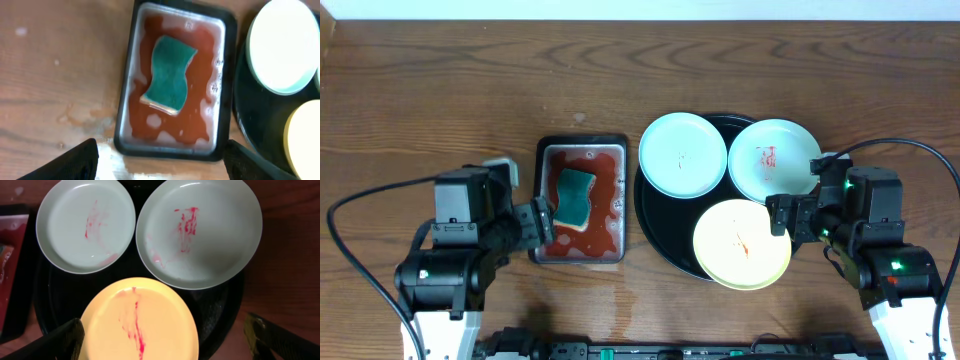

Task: Clean dirty plates on tray and stack at the side
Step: 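Move the left gripper down over the green sponge in the basin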

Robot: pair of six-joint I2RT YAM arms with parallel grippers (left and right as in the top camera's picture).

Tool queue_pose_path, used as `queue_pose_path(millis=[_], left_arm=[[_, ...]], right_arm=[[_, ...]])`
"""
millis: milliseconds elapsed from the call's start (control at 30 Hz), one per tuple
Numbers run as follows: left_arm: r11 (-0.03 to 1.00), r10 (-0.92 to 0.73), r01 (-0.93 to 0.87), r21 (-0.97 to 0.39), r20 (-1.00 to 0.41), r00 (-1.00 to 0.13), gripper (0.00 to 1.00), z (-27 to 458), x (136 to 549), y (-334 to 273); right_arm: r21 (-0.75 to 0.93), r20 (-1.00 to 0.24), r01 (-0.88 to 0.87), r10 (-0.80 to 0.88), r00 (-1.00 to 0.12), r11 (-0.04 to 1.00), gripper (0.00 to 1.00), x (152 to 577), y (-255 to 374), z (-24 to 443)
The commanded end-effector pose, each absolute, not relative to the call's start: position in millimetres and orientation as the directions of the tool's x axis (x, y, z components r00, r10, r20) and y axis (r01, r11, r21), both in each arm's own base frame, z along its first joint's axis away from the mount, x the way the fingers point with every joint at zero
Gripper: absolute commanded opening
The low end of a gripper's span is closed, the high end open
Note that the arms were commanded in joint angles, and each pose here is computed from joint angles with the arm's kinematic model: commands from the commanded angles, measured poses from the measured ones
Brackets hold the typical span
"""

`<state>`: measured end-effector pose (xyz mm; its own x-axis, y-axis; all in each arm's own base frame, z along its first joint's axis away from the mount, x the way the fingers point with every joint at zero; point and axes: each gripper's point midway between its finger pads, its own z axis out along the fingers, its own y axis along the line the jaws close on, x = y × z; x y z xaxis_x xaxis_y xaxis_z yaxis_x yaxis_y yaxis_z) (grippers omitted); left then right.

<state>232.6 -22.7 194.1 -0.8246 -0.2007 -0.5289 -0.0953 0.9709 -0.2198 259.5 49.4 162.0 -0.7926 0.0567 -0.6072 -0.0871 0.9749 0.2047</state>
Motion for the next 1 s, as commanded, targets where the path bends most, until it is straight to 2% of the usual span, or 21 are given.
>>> queue_pose_path(millis=[0, 100, 233, 433, 700, 833, 967], left_arm=[[0.963, -0.21, -0.061, -0.261, -0.591, -0.779, 0.8, 212.3, 249.8, -28.7], [0.97, -0.178, -0.018, -0.244, -0.652, -0.737, 0.81, 221.7, 268.8, -28.8], [0.971, -0.173, -0.016, -0.241, -0.648, -0.742, 0.8, 214.4, 286.6, -28.8], [0.973, -0.151, -0.034, -0.228, -0.518, -0.842, 0.79, 167.0, 301.5, -31.8], [0.98, -0.012, 0.064, -0.187, -0.378, -0.926, 0.79, 99.6, 322.2, -59.5], [0.993, 0.019, 0.052, -0.101, -0.307, -0.952, 0.73, 65.8, 325.2, -55.0], [0.995, 0.029, 0.051, -0.09, -0.231, -0.972, 0.69, 38.9, 322.0, -56.2]], right_arm=[[0.207, -0.623, -0.107, 0.047, -0.781, 0.972, 0.99, 262.2, 51.3, 169.9], [0.207, -0.623, -0.107, 0.047, -0.781, 0.972, 0.99, 262.1, 51.3, 169.7], [0.207, -0.622, -0.107, 0.046, -0.782, 0.972, 0.99, 262.0, 51.2, 169.6], [0.207, -0.622, -0.107, 0.046, -0.781, 0.973, 0.99, 262.0, 51.2, 169.7], [0.206, -0.622, -0.107, 0.046, -0.782, 0.973, 0.99, 262.0, 51.1, 169.6], [0.207, -0.622, -0.107, 0.046, -0.782, 0.973, 0.99, 261.9, 51.2, 169.6], [0.206, -0.622, -0.107, 0.046, -0.782, 0.973, 0.99, 262.0, 51.1, 169.6]])
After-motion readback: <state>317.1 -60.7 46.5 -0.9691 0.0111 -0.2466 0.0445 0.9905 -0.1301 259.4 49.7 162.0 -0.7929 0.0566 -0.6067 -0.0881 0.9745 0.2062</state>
